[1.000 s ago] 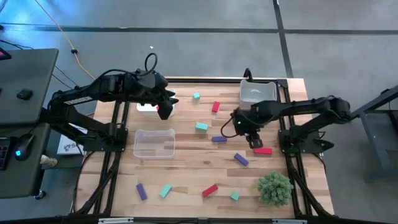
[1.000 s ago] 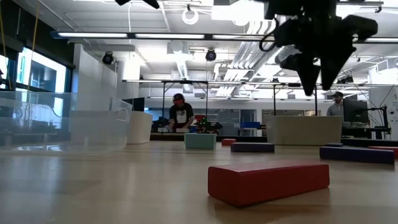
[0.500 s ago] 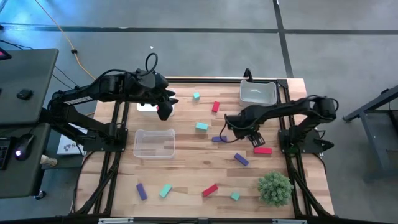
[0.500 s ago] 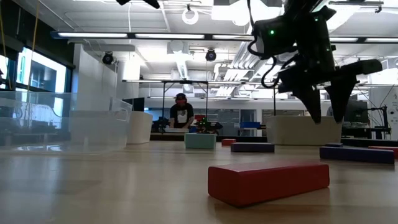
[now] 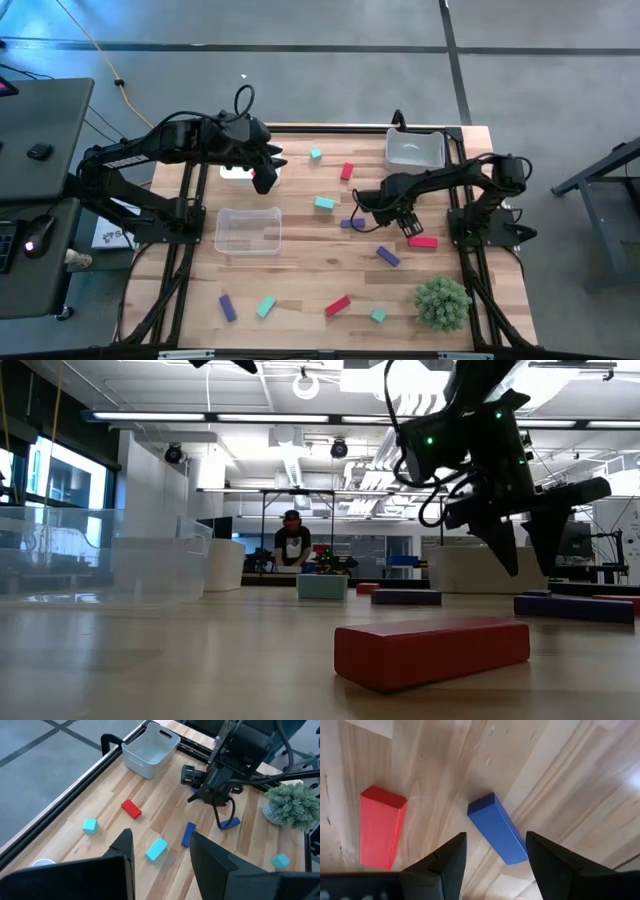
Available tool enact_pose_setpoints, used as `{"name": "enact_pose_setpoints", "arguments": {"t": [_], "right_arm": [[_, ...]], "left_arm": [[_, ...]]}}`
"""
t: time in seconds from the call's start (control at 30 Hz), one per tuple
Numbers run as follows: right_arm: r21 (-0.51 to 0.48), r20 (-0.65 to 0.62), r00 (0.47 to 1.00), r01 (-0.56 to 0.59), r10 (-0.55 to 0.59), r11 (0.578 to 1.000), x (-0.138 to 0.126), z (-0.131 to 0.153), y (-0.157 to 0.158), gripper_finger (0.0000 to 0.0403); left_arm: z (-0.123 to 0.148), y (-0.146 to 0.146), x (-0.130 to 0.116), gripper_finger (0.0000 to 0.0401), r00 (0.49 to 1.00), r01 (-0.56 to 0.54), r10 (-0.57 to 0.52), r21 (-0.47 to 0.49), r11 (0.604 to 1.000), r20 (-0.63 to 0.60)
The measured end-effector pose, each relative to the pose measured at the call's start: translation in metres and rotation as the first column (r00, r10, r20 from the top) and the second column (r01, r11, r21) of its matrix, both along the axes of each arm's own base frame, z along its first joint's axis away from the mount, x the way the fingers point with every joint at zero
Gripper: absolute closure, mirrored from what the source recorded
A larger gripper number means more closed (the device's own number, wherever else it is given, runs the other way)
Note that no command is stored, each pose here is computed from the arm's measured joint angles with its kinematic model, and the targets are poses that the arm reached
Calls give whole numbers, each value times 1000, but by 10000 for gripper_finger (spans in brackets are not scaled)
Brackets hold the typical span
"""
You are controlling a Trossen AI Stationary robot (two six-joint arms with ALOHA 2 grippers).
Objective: Sort & place blocks by color
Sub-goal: Put the violet block into the gray bin
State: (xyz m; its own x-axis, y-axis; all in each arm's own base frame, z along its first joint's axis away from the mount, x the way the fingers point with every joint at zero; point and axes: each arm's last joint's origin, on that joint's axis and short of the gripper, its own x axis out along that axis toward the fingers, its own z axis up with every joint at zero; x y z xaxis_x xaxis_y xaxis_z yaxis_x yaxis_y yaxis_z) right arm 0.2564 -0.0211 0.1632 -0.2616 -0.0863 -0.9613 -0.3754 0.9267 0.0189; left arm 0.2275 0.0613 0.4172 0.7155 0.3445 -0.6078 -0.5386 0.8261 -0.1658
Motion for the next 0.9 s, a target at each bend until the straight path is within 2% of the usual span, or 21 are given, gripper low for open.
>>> {"name": "enact_pose_setpoints", "arguments": {"t": [0.33,0.5,0.73,0.9], "right_arm": [[-2,-91,996,-2,1,1000,4,-21,-1,208],[-78,-127,992,-12,2,997,6,-30,-3,208],[-99,-126,991,35,-47,994,9,-39,-3,209],[-107,-117,990,68,-81,992,10,-41,-3,240]], "left_arm": [[0,0,0,298,1000,0,0,1,1000,0],[0,0,0,298,1000,1,-1,1,1000,0],[0,0,0,298,1000,10,-10,13,1000,-6],[0,0,0,298,1000,11,-11,13,1000,-7]]}}
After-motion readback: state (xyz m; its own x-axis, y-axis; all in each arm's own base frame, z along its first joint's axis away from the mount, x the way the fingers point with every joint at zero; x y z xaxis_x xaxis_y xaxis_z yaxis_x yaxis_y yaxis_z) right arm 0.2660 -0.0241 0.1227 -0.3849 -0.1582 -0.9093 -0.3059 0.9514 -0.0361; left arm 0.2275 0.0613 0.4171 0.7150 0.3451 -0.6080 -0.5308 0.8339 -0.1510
